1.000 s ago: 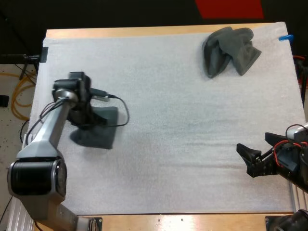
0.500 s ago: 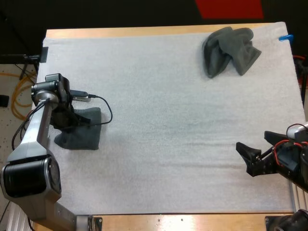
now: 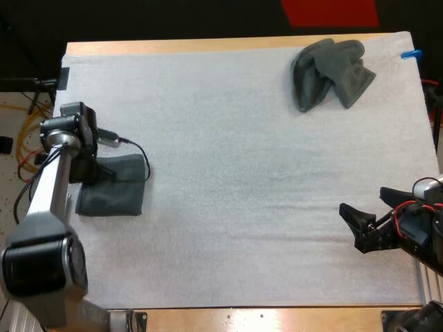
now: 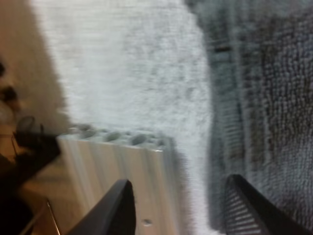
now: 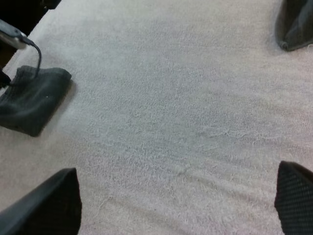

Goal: Pick towel from pile fold and stack

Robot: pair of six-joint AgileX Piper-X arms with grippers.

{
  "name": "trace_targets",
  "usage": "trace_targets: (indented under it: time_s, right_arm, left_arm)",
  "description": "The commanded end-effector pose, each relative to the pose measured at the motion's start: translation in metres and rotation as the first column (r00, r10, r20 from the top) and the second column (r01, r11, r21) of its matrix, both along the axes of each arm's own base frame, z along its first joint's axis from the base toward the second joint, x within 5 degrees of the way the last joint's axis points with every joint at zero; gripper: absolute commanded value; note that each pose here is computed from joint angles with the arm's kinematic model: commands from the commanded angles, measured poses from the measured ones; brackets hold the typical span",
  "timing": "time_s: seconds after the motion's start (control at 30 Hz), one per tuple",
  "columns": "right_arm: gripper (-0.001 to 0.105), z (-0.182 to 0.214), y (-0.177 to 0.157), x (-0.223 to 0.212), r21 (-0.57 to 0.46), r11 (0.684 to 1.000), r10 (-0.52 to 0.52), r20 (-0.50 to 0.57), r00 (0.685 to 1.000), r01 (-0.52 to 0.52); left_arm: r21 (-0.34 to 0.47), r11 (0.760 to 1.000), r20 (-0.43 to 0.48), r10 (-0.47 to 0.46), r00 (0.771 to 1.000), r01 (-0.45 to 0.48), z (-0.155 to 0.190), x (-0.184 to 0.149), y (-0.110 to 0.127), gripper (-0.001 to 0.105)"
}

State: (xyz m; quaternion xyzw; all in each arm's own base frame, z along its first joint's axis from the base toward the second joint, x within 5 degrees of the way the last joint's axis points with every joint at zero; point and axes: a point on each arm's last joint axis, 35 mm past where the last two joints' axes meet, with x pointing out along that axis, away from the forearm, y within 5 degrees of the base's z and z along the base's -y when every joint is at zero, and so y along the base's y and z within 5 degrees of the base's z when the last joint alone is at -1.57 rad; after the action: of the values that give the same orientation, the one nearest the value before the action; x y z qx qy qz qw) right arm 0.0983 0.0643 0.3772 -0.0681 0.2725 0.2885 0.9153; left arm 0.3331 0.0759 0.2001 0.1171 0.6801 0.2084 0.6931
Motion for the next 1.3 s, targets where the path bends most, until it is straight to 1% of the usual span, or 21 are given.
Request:
trace_targets:
  time_s: [0.0,0.13,0.2,0.23,0.3,0.37,0.4,0.43,0.47,0.5,0.53,0.6,0.7,0.73,0.8,0.83,0.9,1.0,1.03,1.1,1.27]
  right_arm:
    - [0.078,0.003,-0.001,-0.001,0.008,1.000,0.005,0.019,1.000,-0.005]
    - [0.078,0.003,-0.001,-0.001,0.008,1.000,0.005,0.019,1.000,-0.005]
    - [0.078,0.003,0.000,-0.001,0.011,1.000,0.012,0.017,1.000,-0.012]
    - [0.078,0.003,0.000,-0.002,0.014,1.000,0.017,0.015,1.000,-0.017]
    - [0.078,0.003,0.000,-0.002,0.026,1.000,0.014,0.006,1.000,-0.015]
    - [0.078,0.003,0.000,-0.001,0.040,0.999,0.006,0.002,1.000,-0.006]
    - [0.078,0.003,0.000,-0.001,0.040,0.999,0.006,0.002,1.000,-0.006]
    - [0.078,0.003,0.000,-0.001,0.040,0.999,0.006,0.002,1.000,-0.006]
    - [0.078,0.003,0.000,-0.001,0.040,0.999,0.006,0.002,1.000,-0.006]
    - [0.078,0.002,0.002,0.001,0.035,0.999,0.006,-0.007,1.000,-0.005]
    - [0.078,0.001,0.002,0.002,0.032,0.999,0.006,-0.011,1.000,-0.005]
    - [0.078,-0.002,0.006,0.008,0.011,1.000,0.010,-0.032,0.999,-0.009]
    - [0.078,-0.008,0.014,0.021,-0.016,1.000,0.012,-0.056,0.998,-0.013]
    - [0.078,-0.010,0.016,0.026,-0.024,1.000,0.011,-0.062,0.998,-0.013]
    - [0.078,-0.015,0.021,0.040,-0.042,0.999,-0.005,-0.066,0.998,0.002]
    - [0.078,-0.014,0.022,0.042,-0.042,0.999,-0.009,-0.062,0.998,0.006]
    - [0.078,-0.016,0.021,0.058,-0.066,0.997,-0.043,-0.064,0.997,0.039]
    - [0.078,-0.014,0.013,0.074,-0.092,0.992,-0.098,-0.065,0.993,0.092]
    - [0.078,-0.011,0.010,0.077,-0.098,0.990,-0.104,-0.057,0.993,0.098]
    - [0.078,-0.005,-0.003,0.087,-0.103,0.983,-0.155,-0.046,0.987,0.150]
    - [0.078,0.015,-0.036,0.094,-0.085,0.958,-0.276,-0.005,0.961,0.274]
  left_arm:
    - [0.001,1.000,0.068,-0.004,0.998,0.004,0.022,0.000,-0.001,0.042]
    - [-0.089,0.996,0.194,-0.012,0.981,0.030,0.056,-0.010,-0.006,0.042]
    - [-0.190,0.980,0.300,-0.002,0.954,0.062,0.081,-0.020,-0.012,0.042]
    - [-0.207,0.976,0.317,-0.002,0.948,0.071,0.085,-0.022,-0.013,0.042]
    - [-0.292,0.948,0.413,0.008,0.911,0.124,0.109,-0.034,-0.020,0.042]
    - [-0.324,0.931,0.478,0.007,0.878,0.168,0.128,-0.045,-0.024,0.042]
    - [-0.346,0.917,0.520,0.012,0.854,0.198,0.140,-0.054,-0.027,0.042]
    - [-0.355,0.911,0.540,0.018,0.842,0.209,0.146,-0.058,-0.028,0.042]
    - [-0.372,0.899,0.576,0.029,0.817,0.230,0.157,-0.067,-0.031,0.042]
    - [-0.377,0.892,0.610,0.035,0.792,0.250,0.167,-0.076,-0.034,0.042]
    - [-0.378,0.889,0.620,0.036,0.784,0.258,0.171,-0.079,-0.034,0.042]
    - [-0.366,0.883,0.670,0.030,0.742,0.294,0.186,-0.095,-0.038,0.042]
    - [-0.342,0.880,0.721,0.021,0.693,0.328,0.203,-0.114,-0.042,0.042]
    - [-0.338,0.881,0.727,0.020,0.687,0.331,0.205,-0.116,-0.042,0.042]
    - [-0.315,0.884,0.757,0.014,0.653,0.346,0.214,-0.129,-0.045,0.042]
    - [-0.310,0.884,0.763,0.013,0.646,0.349,0.216,-0.132,-0.045,0.042]
    - [-0.300,0.880,0.786,0.008,0.619,0.369,0.223,-0.142,-0.048,0.042]
    - [-0.284,0.878,0.809,0.003,0.588,0.385,0.230,-0.154,-0.050,0.042]
    - [-0.281,0.878,0.811,0.003,0.585,0.386,0.231,-0.155,-0.050,0.042]
    - [-0.276,0.867,0.825,-0.008,0.565,0.414,0.235,-0.161,-0.052,0.042]
    - [-0.251,0.849,0.838,-0.050,0.543,0.466,0.239,-0.166,-0.060,0.042]
